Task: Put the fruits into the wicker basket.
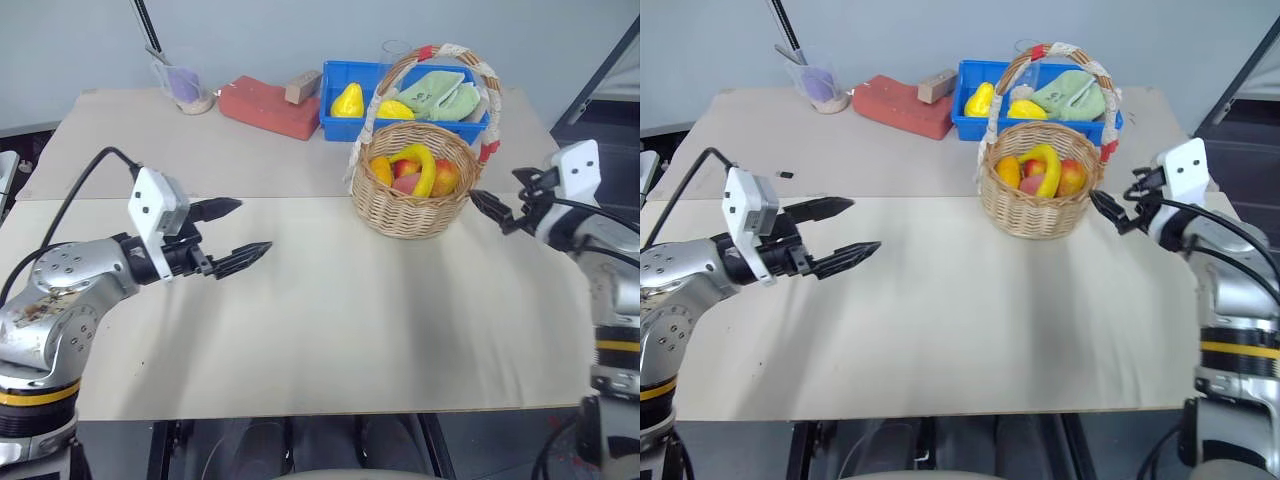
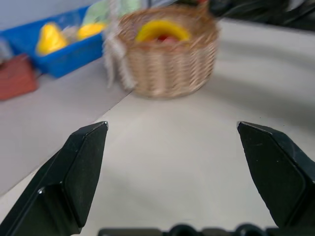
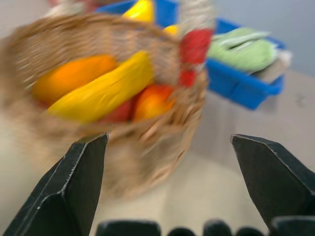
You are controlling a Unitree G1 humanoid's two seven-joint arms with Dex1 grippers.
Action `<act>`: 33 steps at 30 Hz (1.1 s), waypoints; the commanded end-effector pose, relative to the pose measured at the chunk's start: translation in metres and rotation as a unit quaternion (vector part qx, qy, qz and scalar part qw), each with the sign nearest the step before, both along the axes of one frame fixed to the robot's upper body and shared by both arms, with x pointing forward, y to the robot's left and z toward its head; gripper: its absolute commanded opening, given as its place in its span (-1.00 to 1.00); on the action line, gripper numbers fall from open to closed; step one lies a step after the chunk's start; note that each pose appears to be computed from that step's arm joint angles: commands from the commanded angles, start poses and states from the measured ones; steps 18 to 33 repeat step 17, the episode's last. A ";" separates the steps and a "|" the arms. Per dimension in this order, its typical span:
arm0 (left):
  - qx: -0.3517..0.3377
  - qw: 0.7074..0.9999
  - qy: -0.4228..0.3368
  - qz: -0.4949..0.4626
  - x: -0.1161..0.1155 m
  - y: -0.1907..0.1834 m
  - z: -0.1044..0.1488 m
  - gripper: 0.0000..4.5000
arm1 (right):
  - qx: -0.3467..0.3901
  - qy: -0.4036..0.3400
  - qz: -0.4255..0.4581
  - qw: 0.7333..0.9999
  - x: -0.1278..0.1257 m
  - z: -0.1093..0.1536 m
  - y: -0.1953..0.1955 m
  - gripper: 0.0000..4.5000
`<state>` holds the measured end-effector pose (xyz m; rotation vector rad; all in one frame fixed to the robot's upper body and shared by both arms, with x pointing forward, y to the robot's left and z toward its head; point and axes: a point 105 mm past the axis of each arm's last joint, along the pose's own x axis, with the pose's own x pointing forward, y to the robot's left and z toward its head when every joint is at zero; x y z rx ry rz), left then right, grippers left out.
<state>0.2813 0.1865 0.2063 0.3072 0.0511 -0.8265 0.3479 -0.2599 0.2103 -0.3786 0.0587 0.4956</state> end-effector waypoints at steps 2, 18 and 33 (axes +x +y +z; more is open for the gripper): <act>0.080 0.994 -0.003 0.068 -0.011 0.038 -0.010 1.00 | -0.061 0.031 0.126 0.990 -0.036 0.006 0.021 0.99; 0.101 0.987 0.028 0.120 -0.027 0.078 -0.030 1.00 | -0.120 0.097 0.179 0.972 -0.041 -0.012 0.017 0.99; 0.101 0.987 0.028 0.120 -0.027 0.078 -0.030 1.00 | -0.120 0.097 0.179 0.972 -0.041 -0.012 0.017 0.99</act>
